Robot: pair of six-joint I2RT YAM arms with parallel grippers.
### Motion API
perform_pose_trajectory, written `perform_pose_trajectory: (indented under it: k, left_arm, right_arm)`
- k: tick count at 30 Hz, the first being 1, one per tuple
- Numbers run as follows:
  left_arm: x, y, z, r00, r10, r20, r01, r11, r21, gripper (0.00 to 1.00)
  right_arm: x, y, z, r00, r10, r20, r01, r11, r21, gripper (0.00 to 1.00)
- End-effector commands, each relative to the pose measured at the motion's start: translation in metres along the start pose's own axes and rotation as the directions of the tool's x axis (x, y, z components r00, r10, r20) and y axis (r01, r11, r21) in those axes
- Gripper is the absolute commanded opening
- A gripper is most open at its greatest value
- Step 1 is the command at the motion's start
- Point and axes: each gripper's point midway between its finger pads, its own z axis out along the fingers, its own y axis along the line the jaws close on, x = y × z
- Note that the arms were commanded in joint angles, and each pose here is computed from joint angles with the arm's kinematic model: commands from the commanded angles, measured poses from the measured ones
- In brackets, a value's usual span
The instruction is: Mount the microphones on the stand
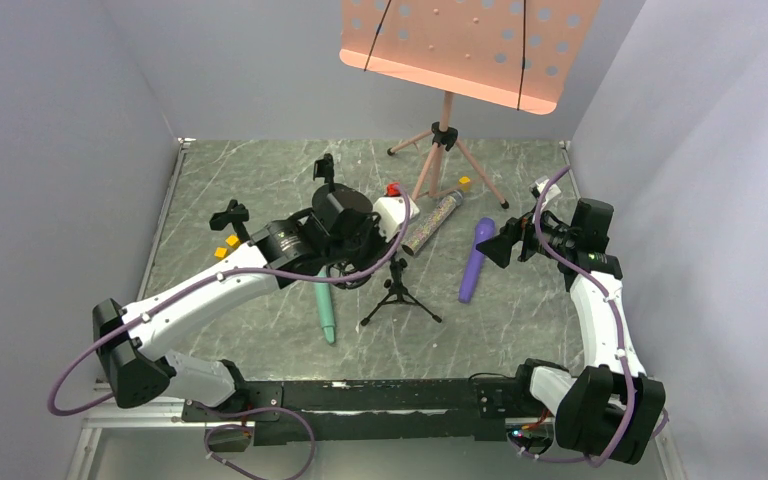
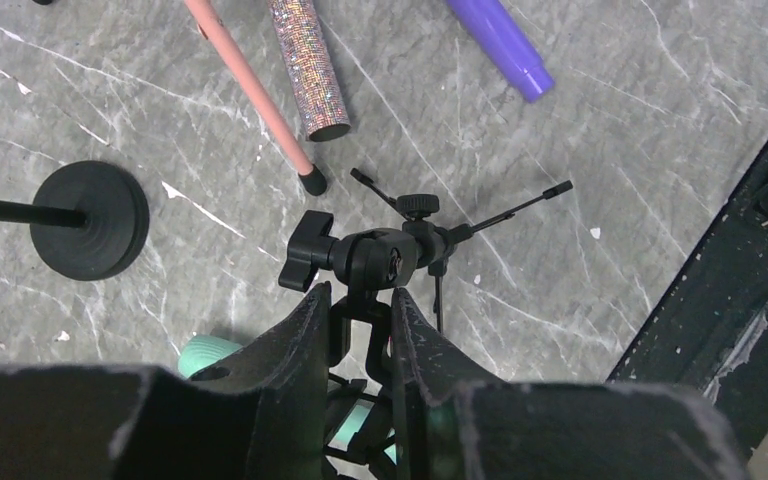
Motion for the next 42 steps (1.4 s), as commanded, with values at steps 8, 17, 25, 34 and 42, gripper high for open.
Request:
perform_pose_trajectory:
  k: [8,17,25,34,42]
  left_arm:
    - [-0.028,-0.005,-0.007,0.997,0.014,0.069,-0.01,0.999,-0.048,0.65]
    - [-0.053,-0.004,-0.043,0.977,-0.035,0.21,0.045,0.998,-0.039,0.95]
    - [-0.054,-0.006,-0.056,0.962,-0.054,0.268,0.062,0.998,-0.021,0.99]
    - [-0.043,0.006,-0.072,0.908,-0.217,0.357,0.218,0.975,0.038,0.99]
    - [-0.019,0.066,-0.112,0.734,-0.459,0.5,0.477,0.873,0.101,0.99]
  right_arm:
    - [-0.017,-0.003,-0.002,0.997,-0.069,0.021,0.068,0.998,0.013,1.0]
    - [-0.014,-0.004,-0.001,0.998,-0.064,0.013,0.064,0.998,0.015,1.0]
    - [-0.013,-0.005,0.0,0.998,-0.063,0.011,0.063,0.998,0.017,1.0]
    - [-0.012,-0.006,0.0,0.998,-0.057,0.01,0.057,0.998,0.019,1.0]
    - [-0.013,-0.01,0.002,0.999,-0.029,0.015,0.028,0.999,0.035,1.0]
